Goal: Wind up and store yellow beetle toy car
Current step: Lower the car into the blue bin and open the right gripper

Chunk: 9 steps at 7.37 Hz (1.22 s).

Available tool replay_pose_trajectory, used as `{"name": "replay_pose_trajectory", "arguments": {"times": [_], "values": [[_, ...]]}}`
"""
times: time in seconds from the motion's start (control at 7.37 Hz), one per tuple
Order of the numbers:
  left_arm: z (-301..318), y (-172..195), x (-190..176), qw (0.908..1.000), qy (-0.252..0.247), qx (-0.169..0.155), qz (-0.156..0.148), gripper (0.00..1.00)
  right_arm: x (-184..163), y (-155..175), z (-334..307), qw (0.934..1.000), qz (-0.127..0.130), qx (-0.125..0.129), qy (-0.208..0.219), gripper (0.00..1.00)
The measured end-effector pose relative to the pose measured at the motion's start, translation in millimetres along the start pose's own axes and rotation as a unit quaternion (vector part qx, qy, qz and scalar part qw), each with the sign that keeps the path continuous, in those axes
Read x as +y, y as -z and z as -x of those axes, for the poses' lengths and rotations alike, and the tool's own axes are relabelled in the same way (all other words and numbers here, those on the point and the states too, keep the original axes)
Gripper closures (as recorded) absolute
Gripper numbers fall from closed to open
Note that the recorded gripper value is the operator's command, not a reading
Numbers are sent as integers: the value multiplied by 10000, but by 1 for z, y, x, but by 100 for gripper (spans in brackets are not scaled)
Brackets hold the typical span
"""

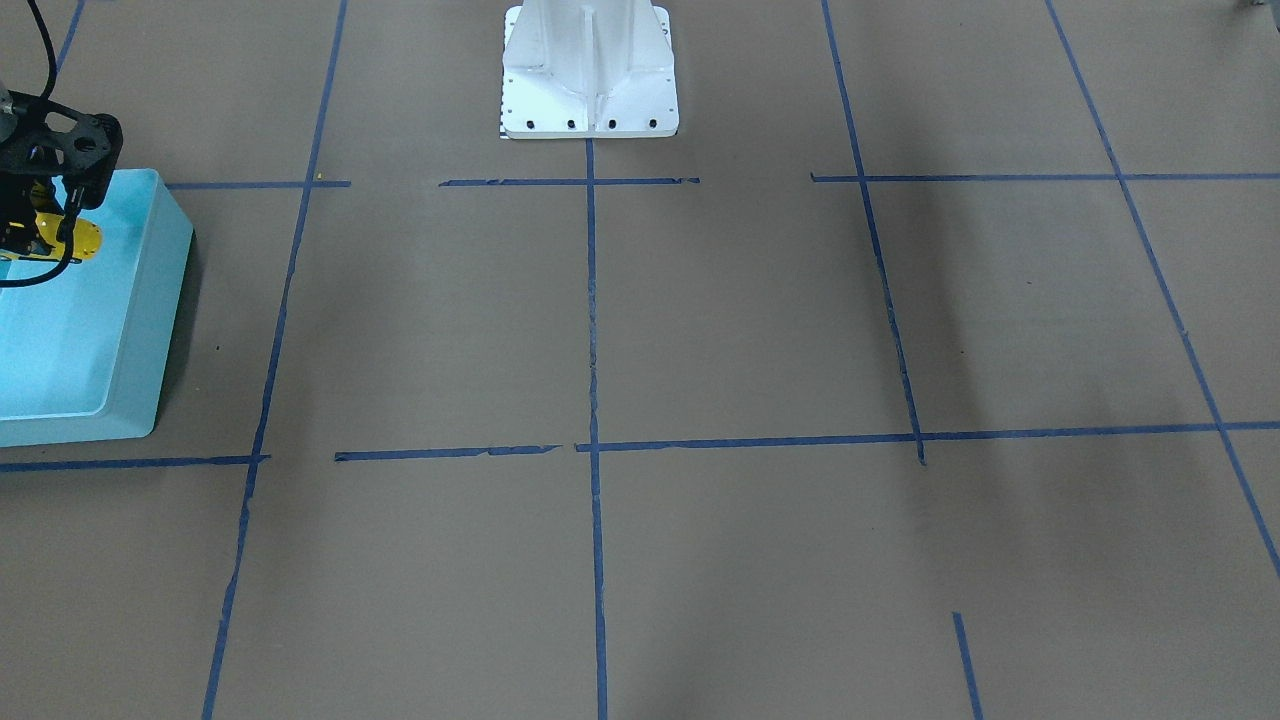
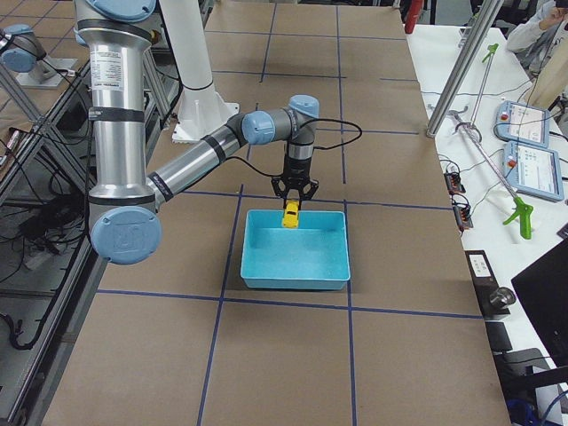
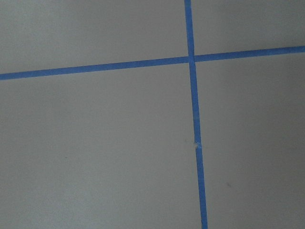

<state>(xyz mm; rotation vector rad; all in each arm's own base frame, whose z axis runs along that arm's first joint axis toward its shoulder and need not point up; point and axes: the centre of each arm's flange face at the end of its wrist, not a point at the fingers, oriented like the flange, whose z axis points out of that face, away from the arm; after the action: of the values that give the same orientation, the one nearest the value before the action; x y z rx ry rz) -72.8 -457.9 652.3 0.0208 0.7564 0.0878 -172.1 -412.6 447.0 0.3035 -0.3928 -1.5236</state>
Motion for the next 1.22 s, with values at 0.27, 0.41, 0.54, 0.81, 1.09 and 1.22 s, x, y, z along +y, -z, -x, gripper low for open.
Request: {"name": "replay_pose_trajectory", "arguments": {"times": [0.27, 0.41, 0.54, 0.81, 1.09, 1.22], "values": [[0, 1, 0, 10000, -5, -1, -5, 0, 18, -31, 3, 9999, -123, 72, 34, 92], [-1, 1, -1, 10000, -7, -1, -7, 0, 23, -44, 2, 9999, -133, 46, 32, 92], [-1, 1, -1, 10000, -10, -1, -9, 0, 30, -62, -1, 9999, -147, 40, 39, 92], [0, 0, -1, 10000, -14, -1, -4, 0, 57, -116, -1, 9990, -368, 253, 35, 90], [0, 0, -1, 10000, -13, 0, 0, 0, 69, -140, 3, 9974, -646, 321, -68, 81], [0, 0, 0, 10000, -11, 0, 0, 0, 69, -143, 4, 9969, -727, 284, -79, 53]]}}
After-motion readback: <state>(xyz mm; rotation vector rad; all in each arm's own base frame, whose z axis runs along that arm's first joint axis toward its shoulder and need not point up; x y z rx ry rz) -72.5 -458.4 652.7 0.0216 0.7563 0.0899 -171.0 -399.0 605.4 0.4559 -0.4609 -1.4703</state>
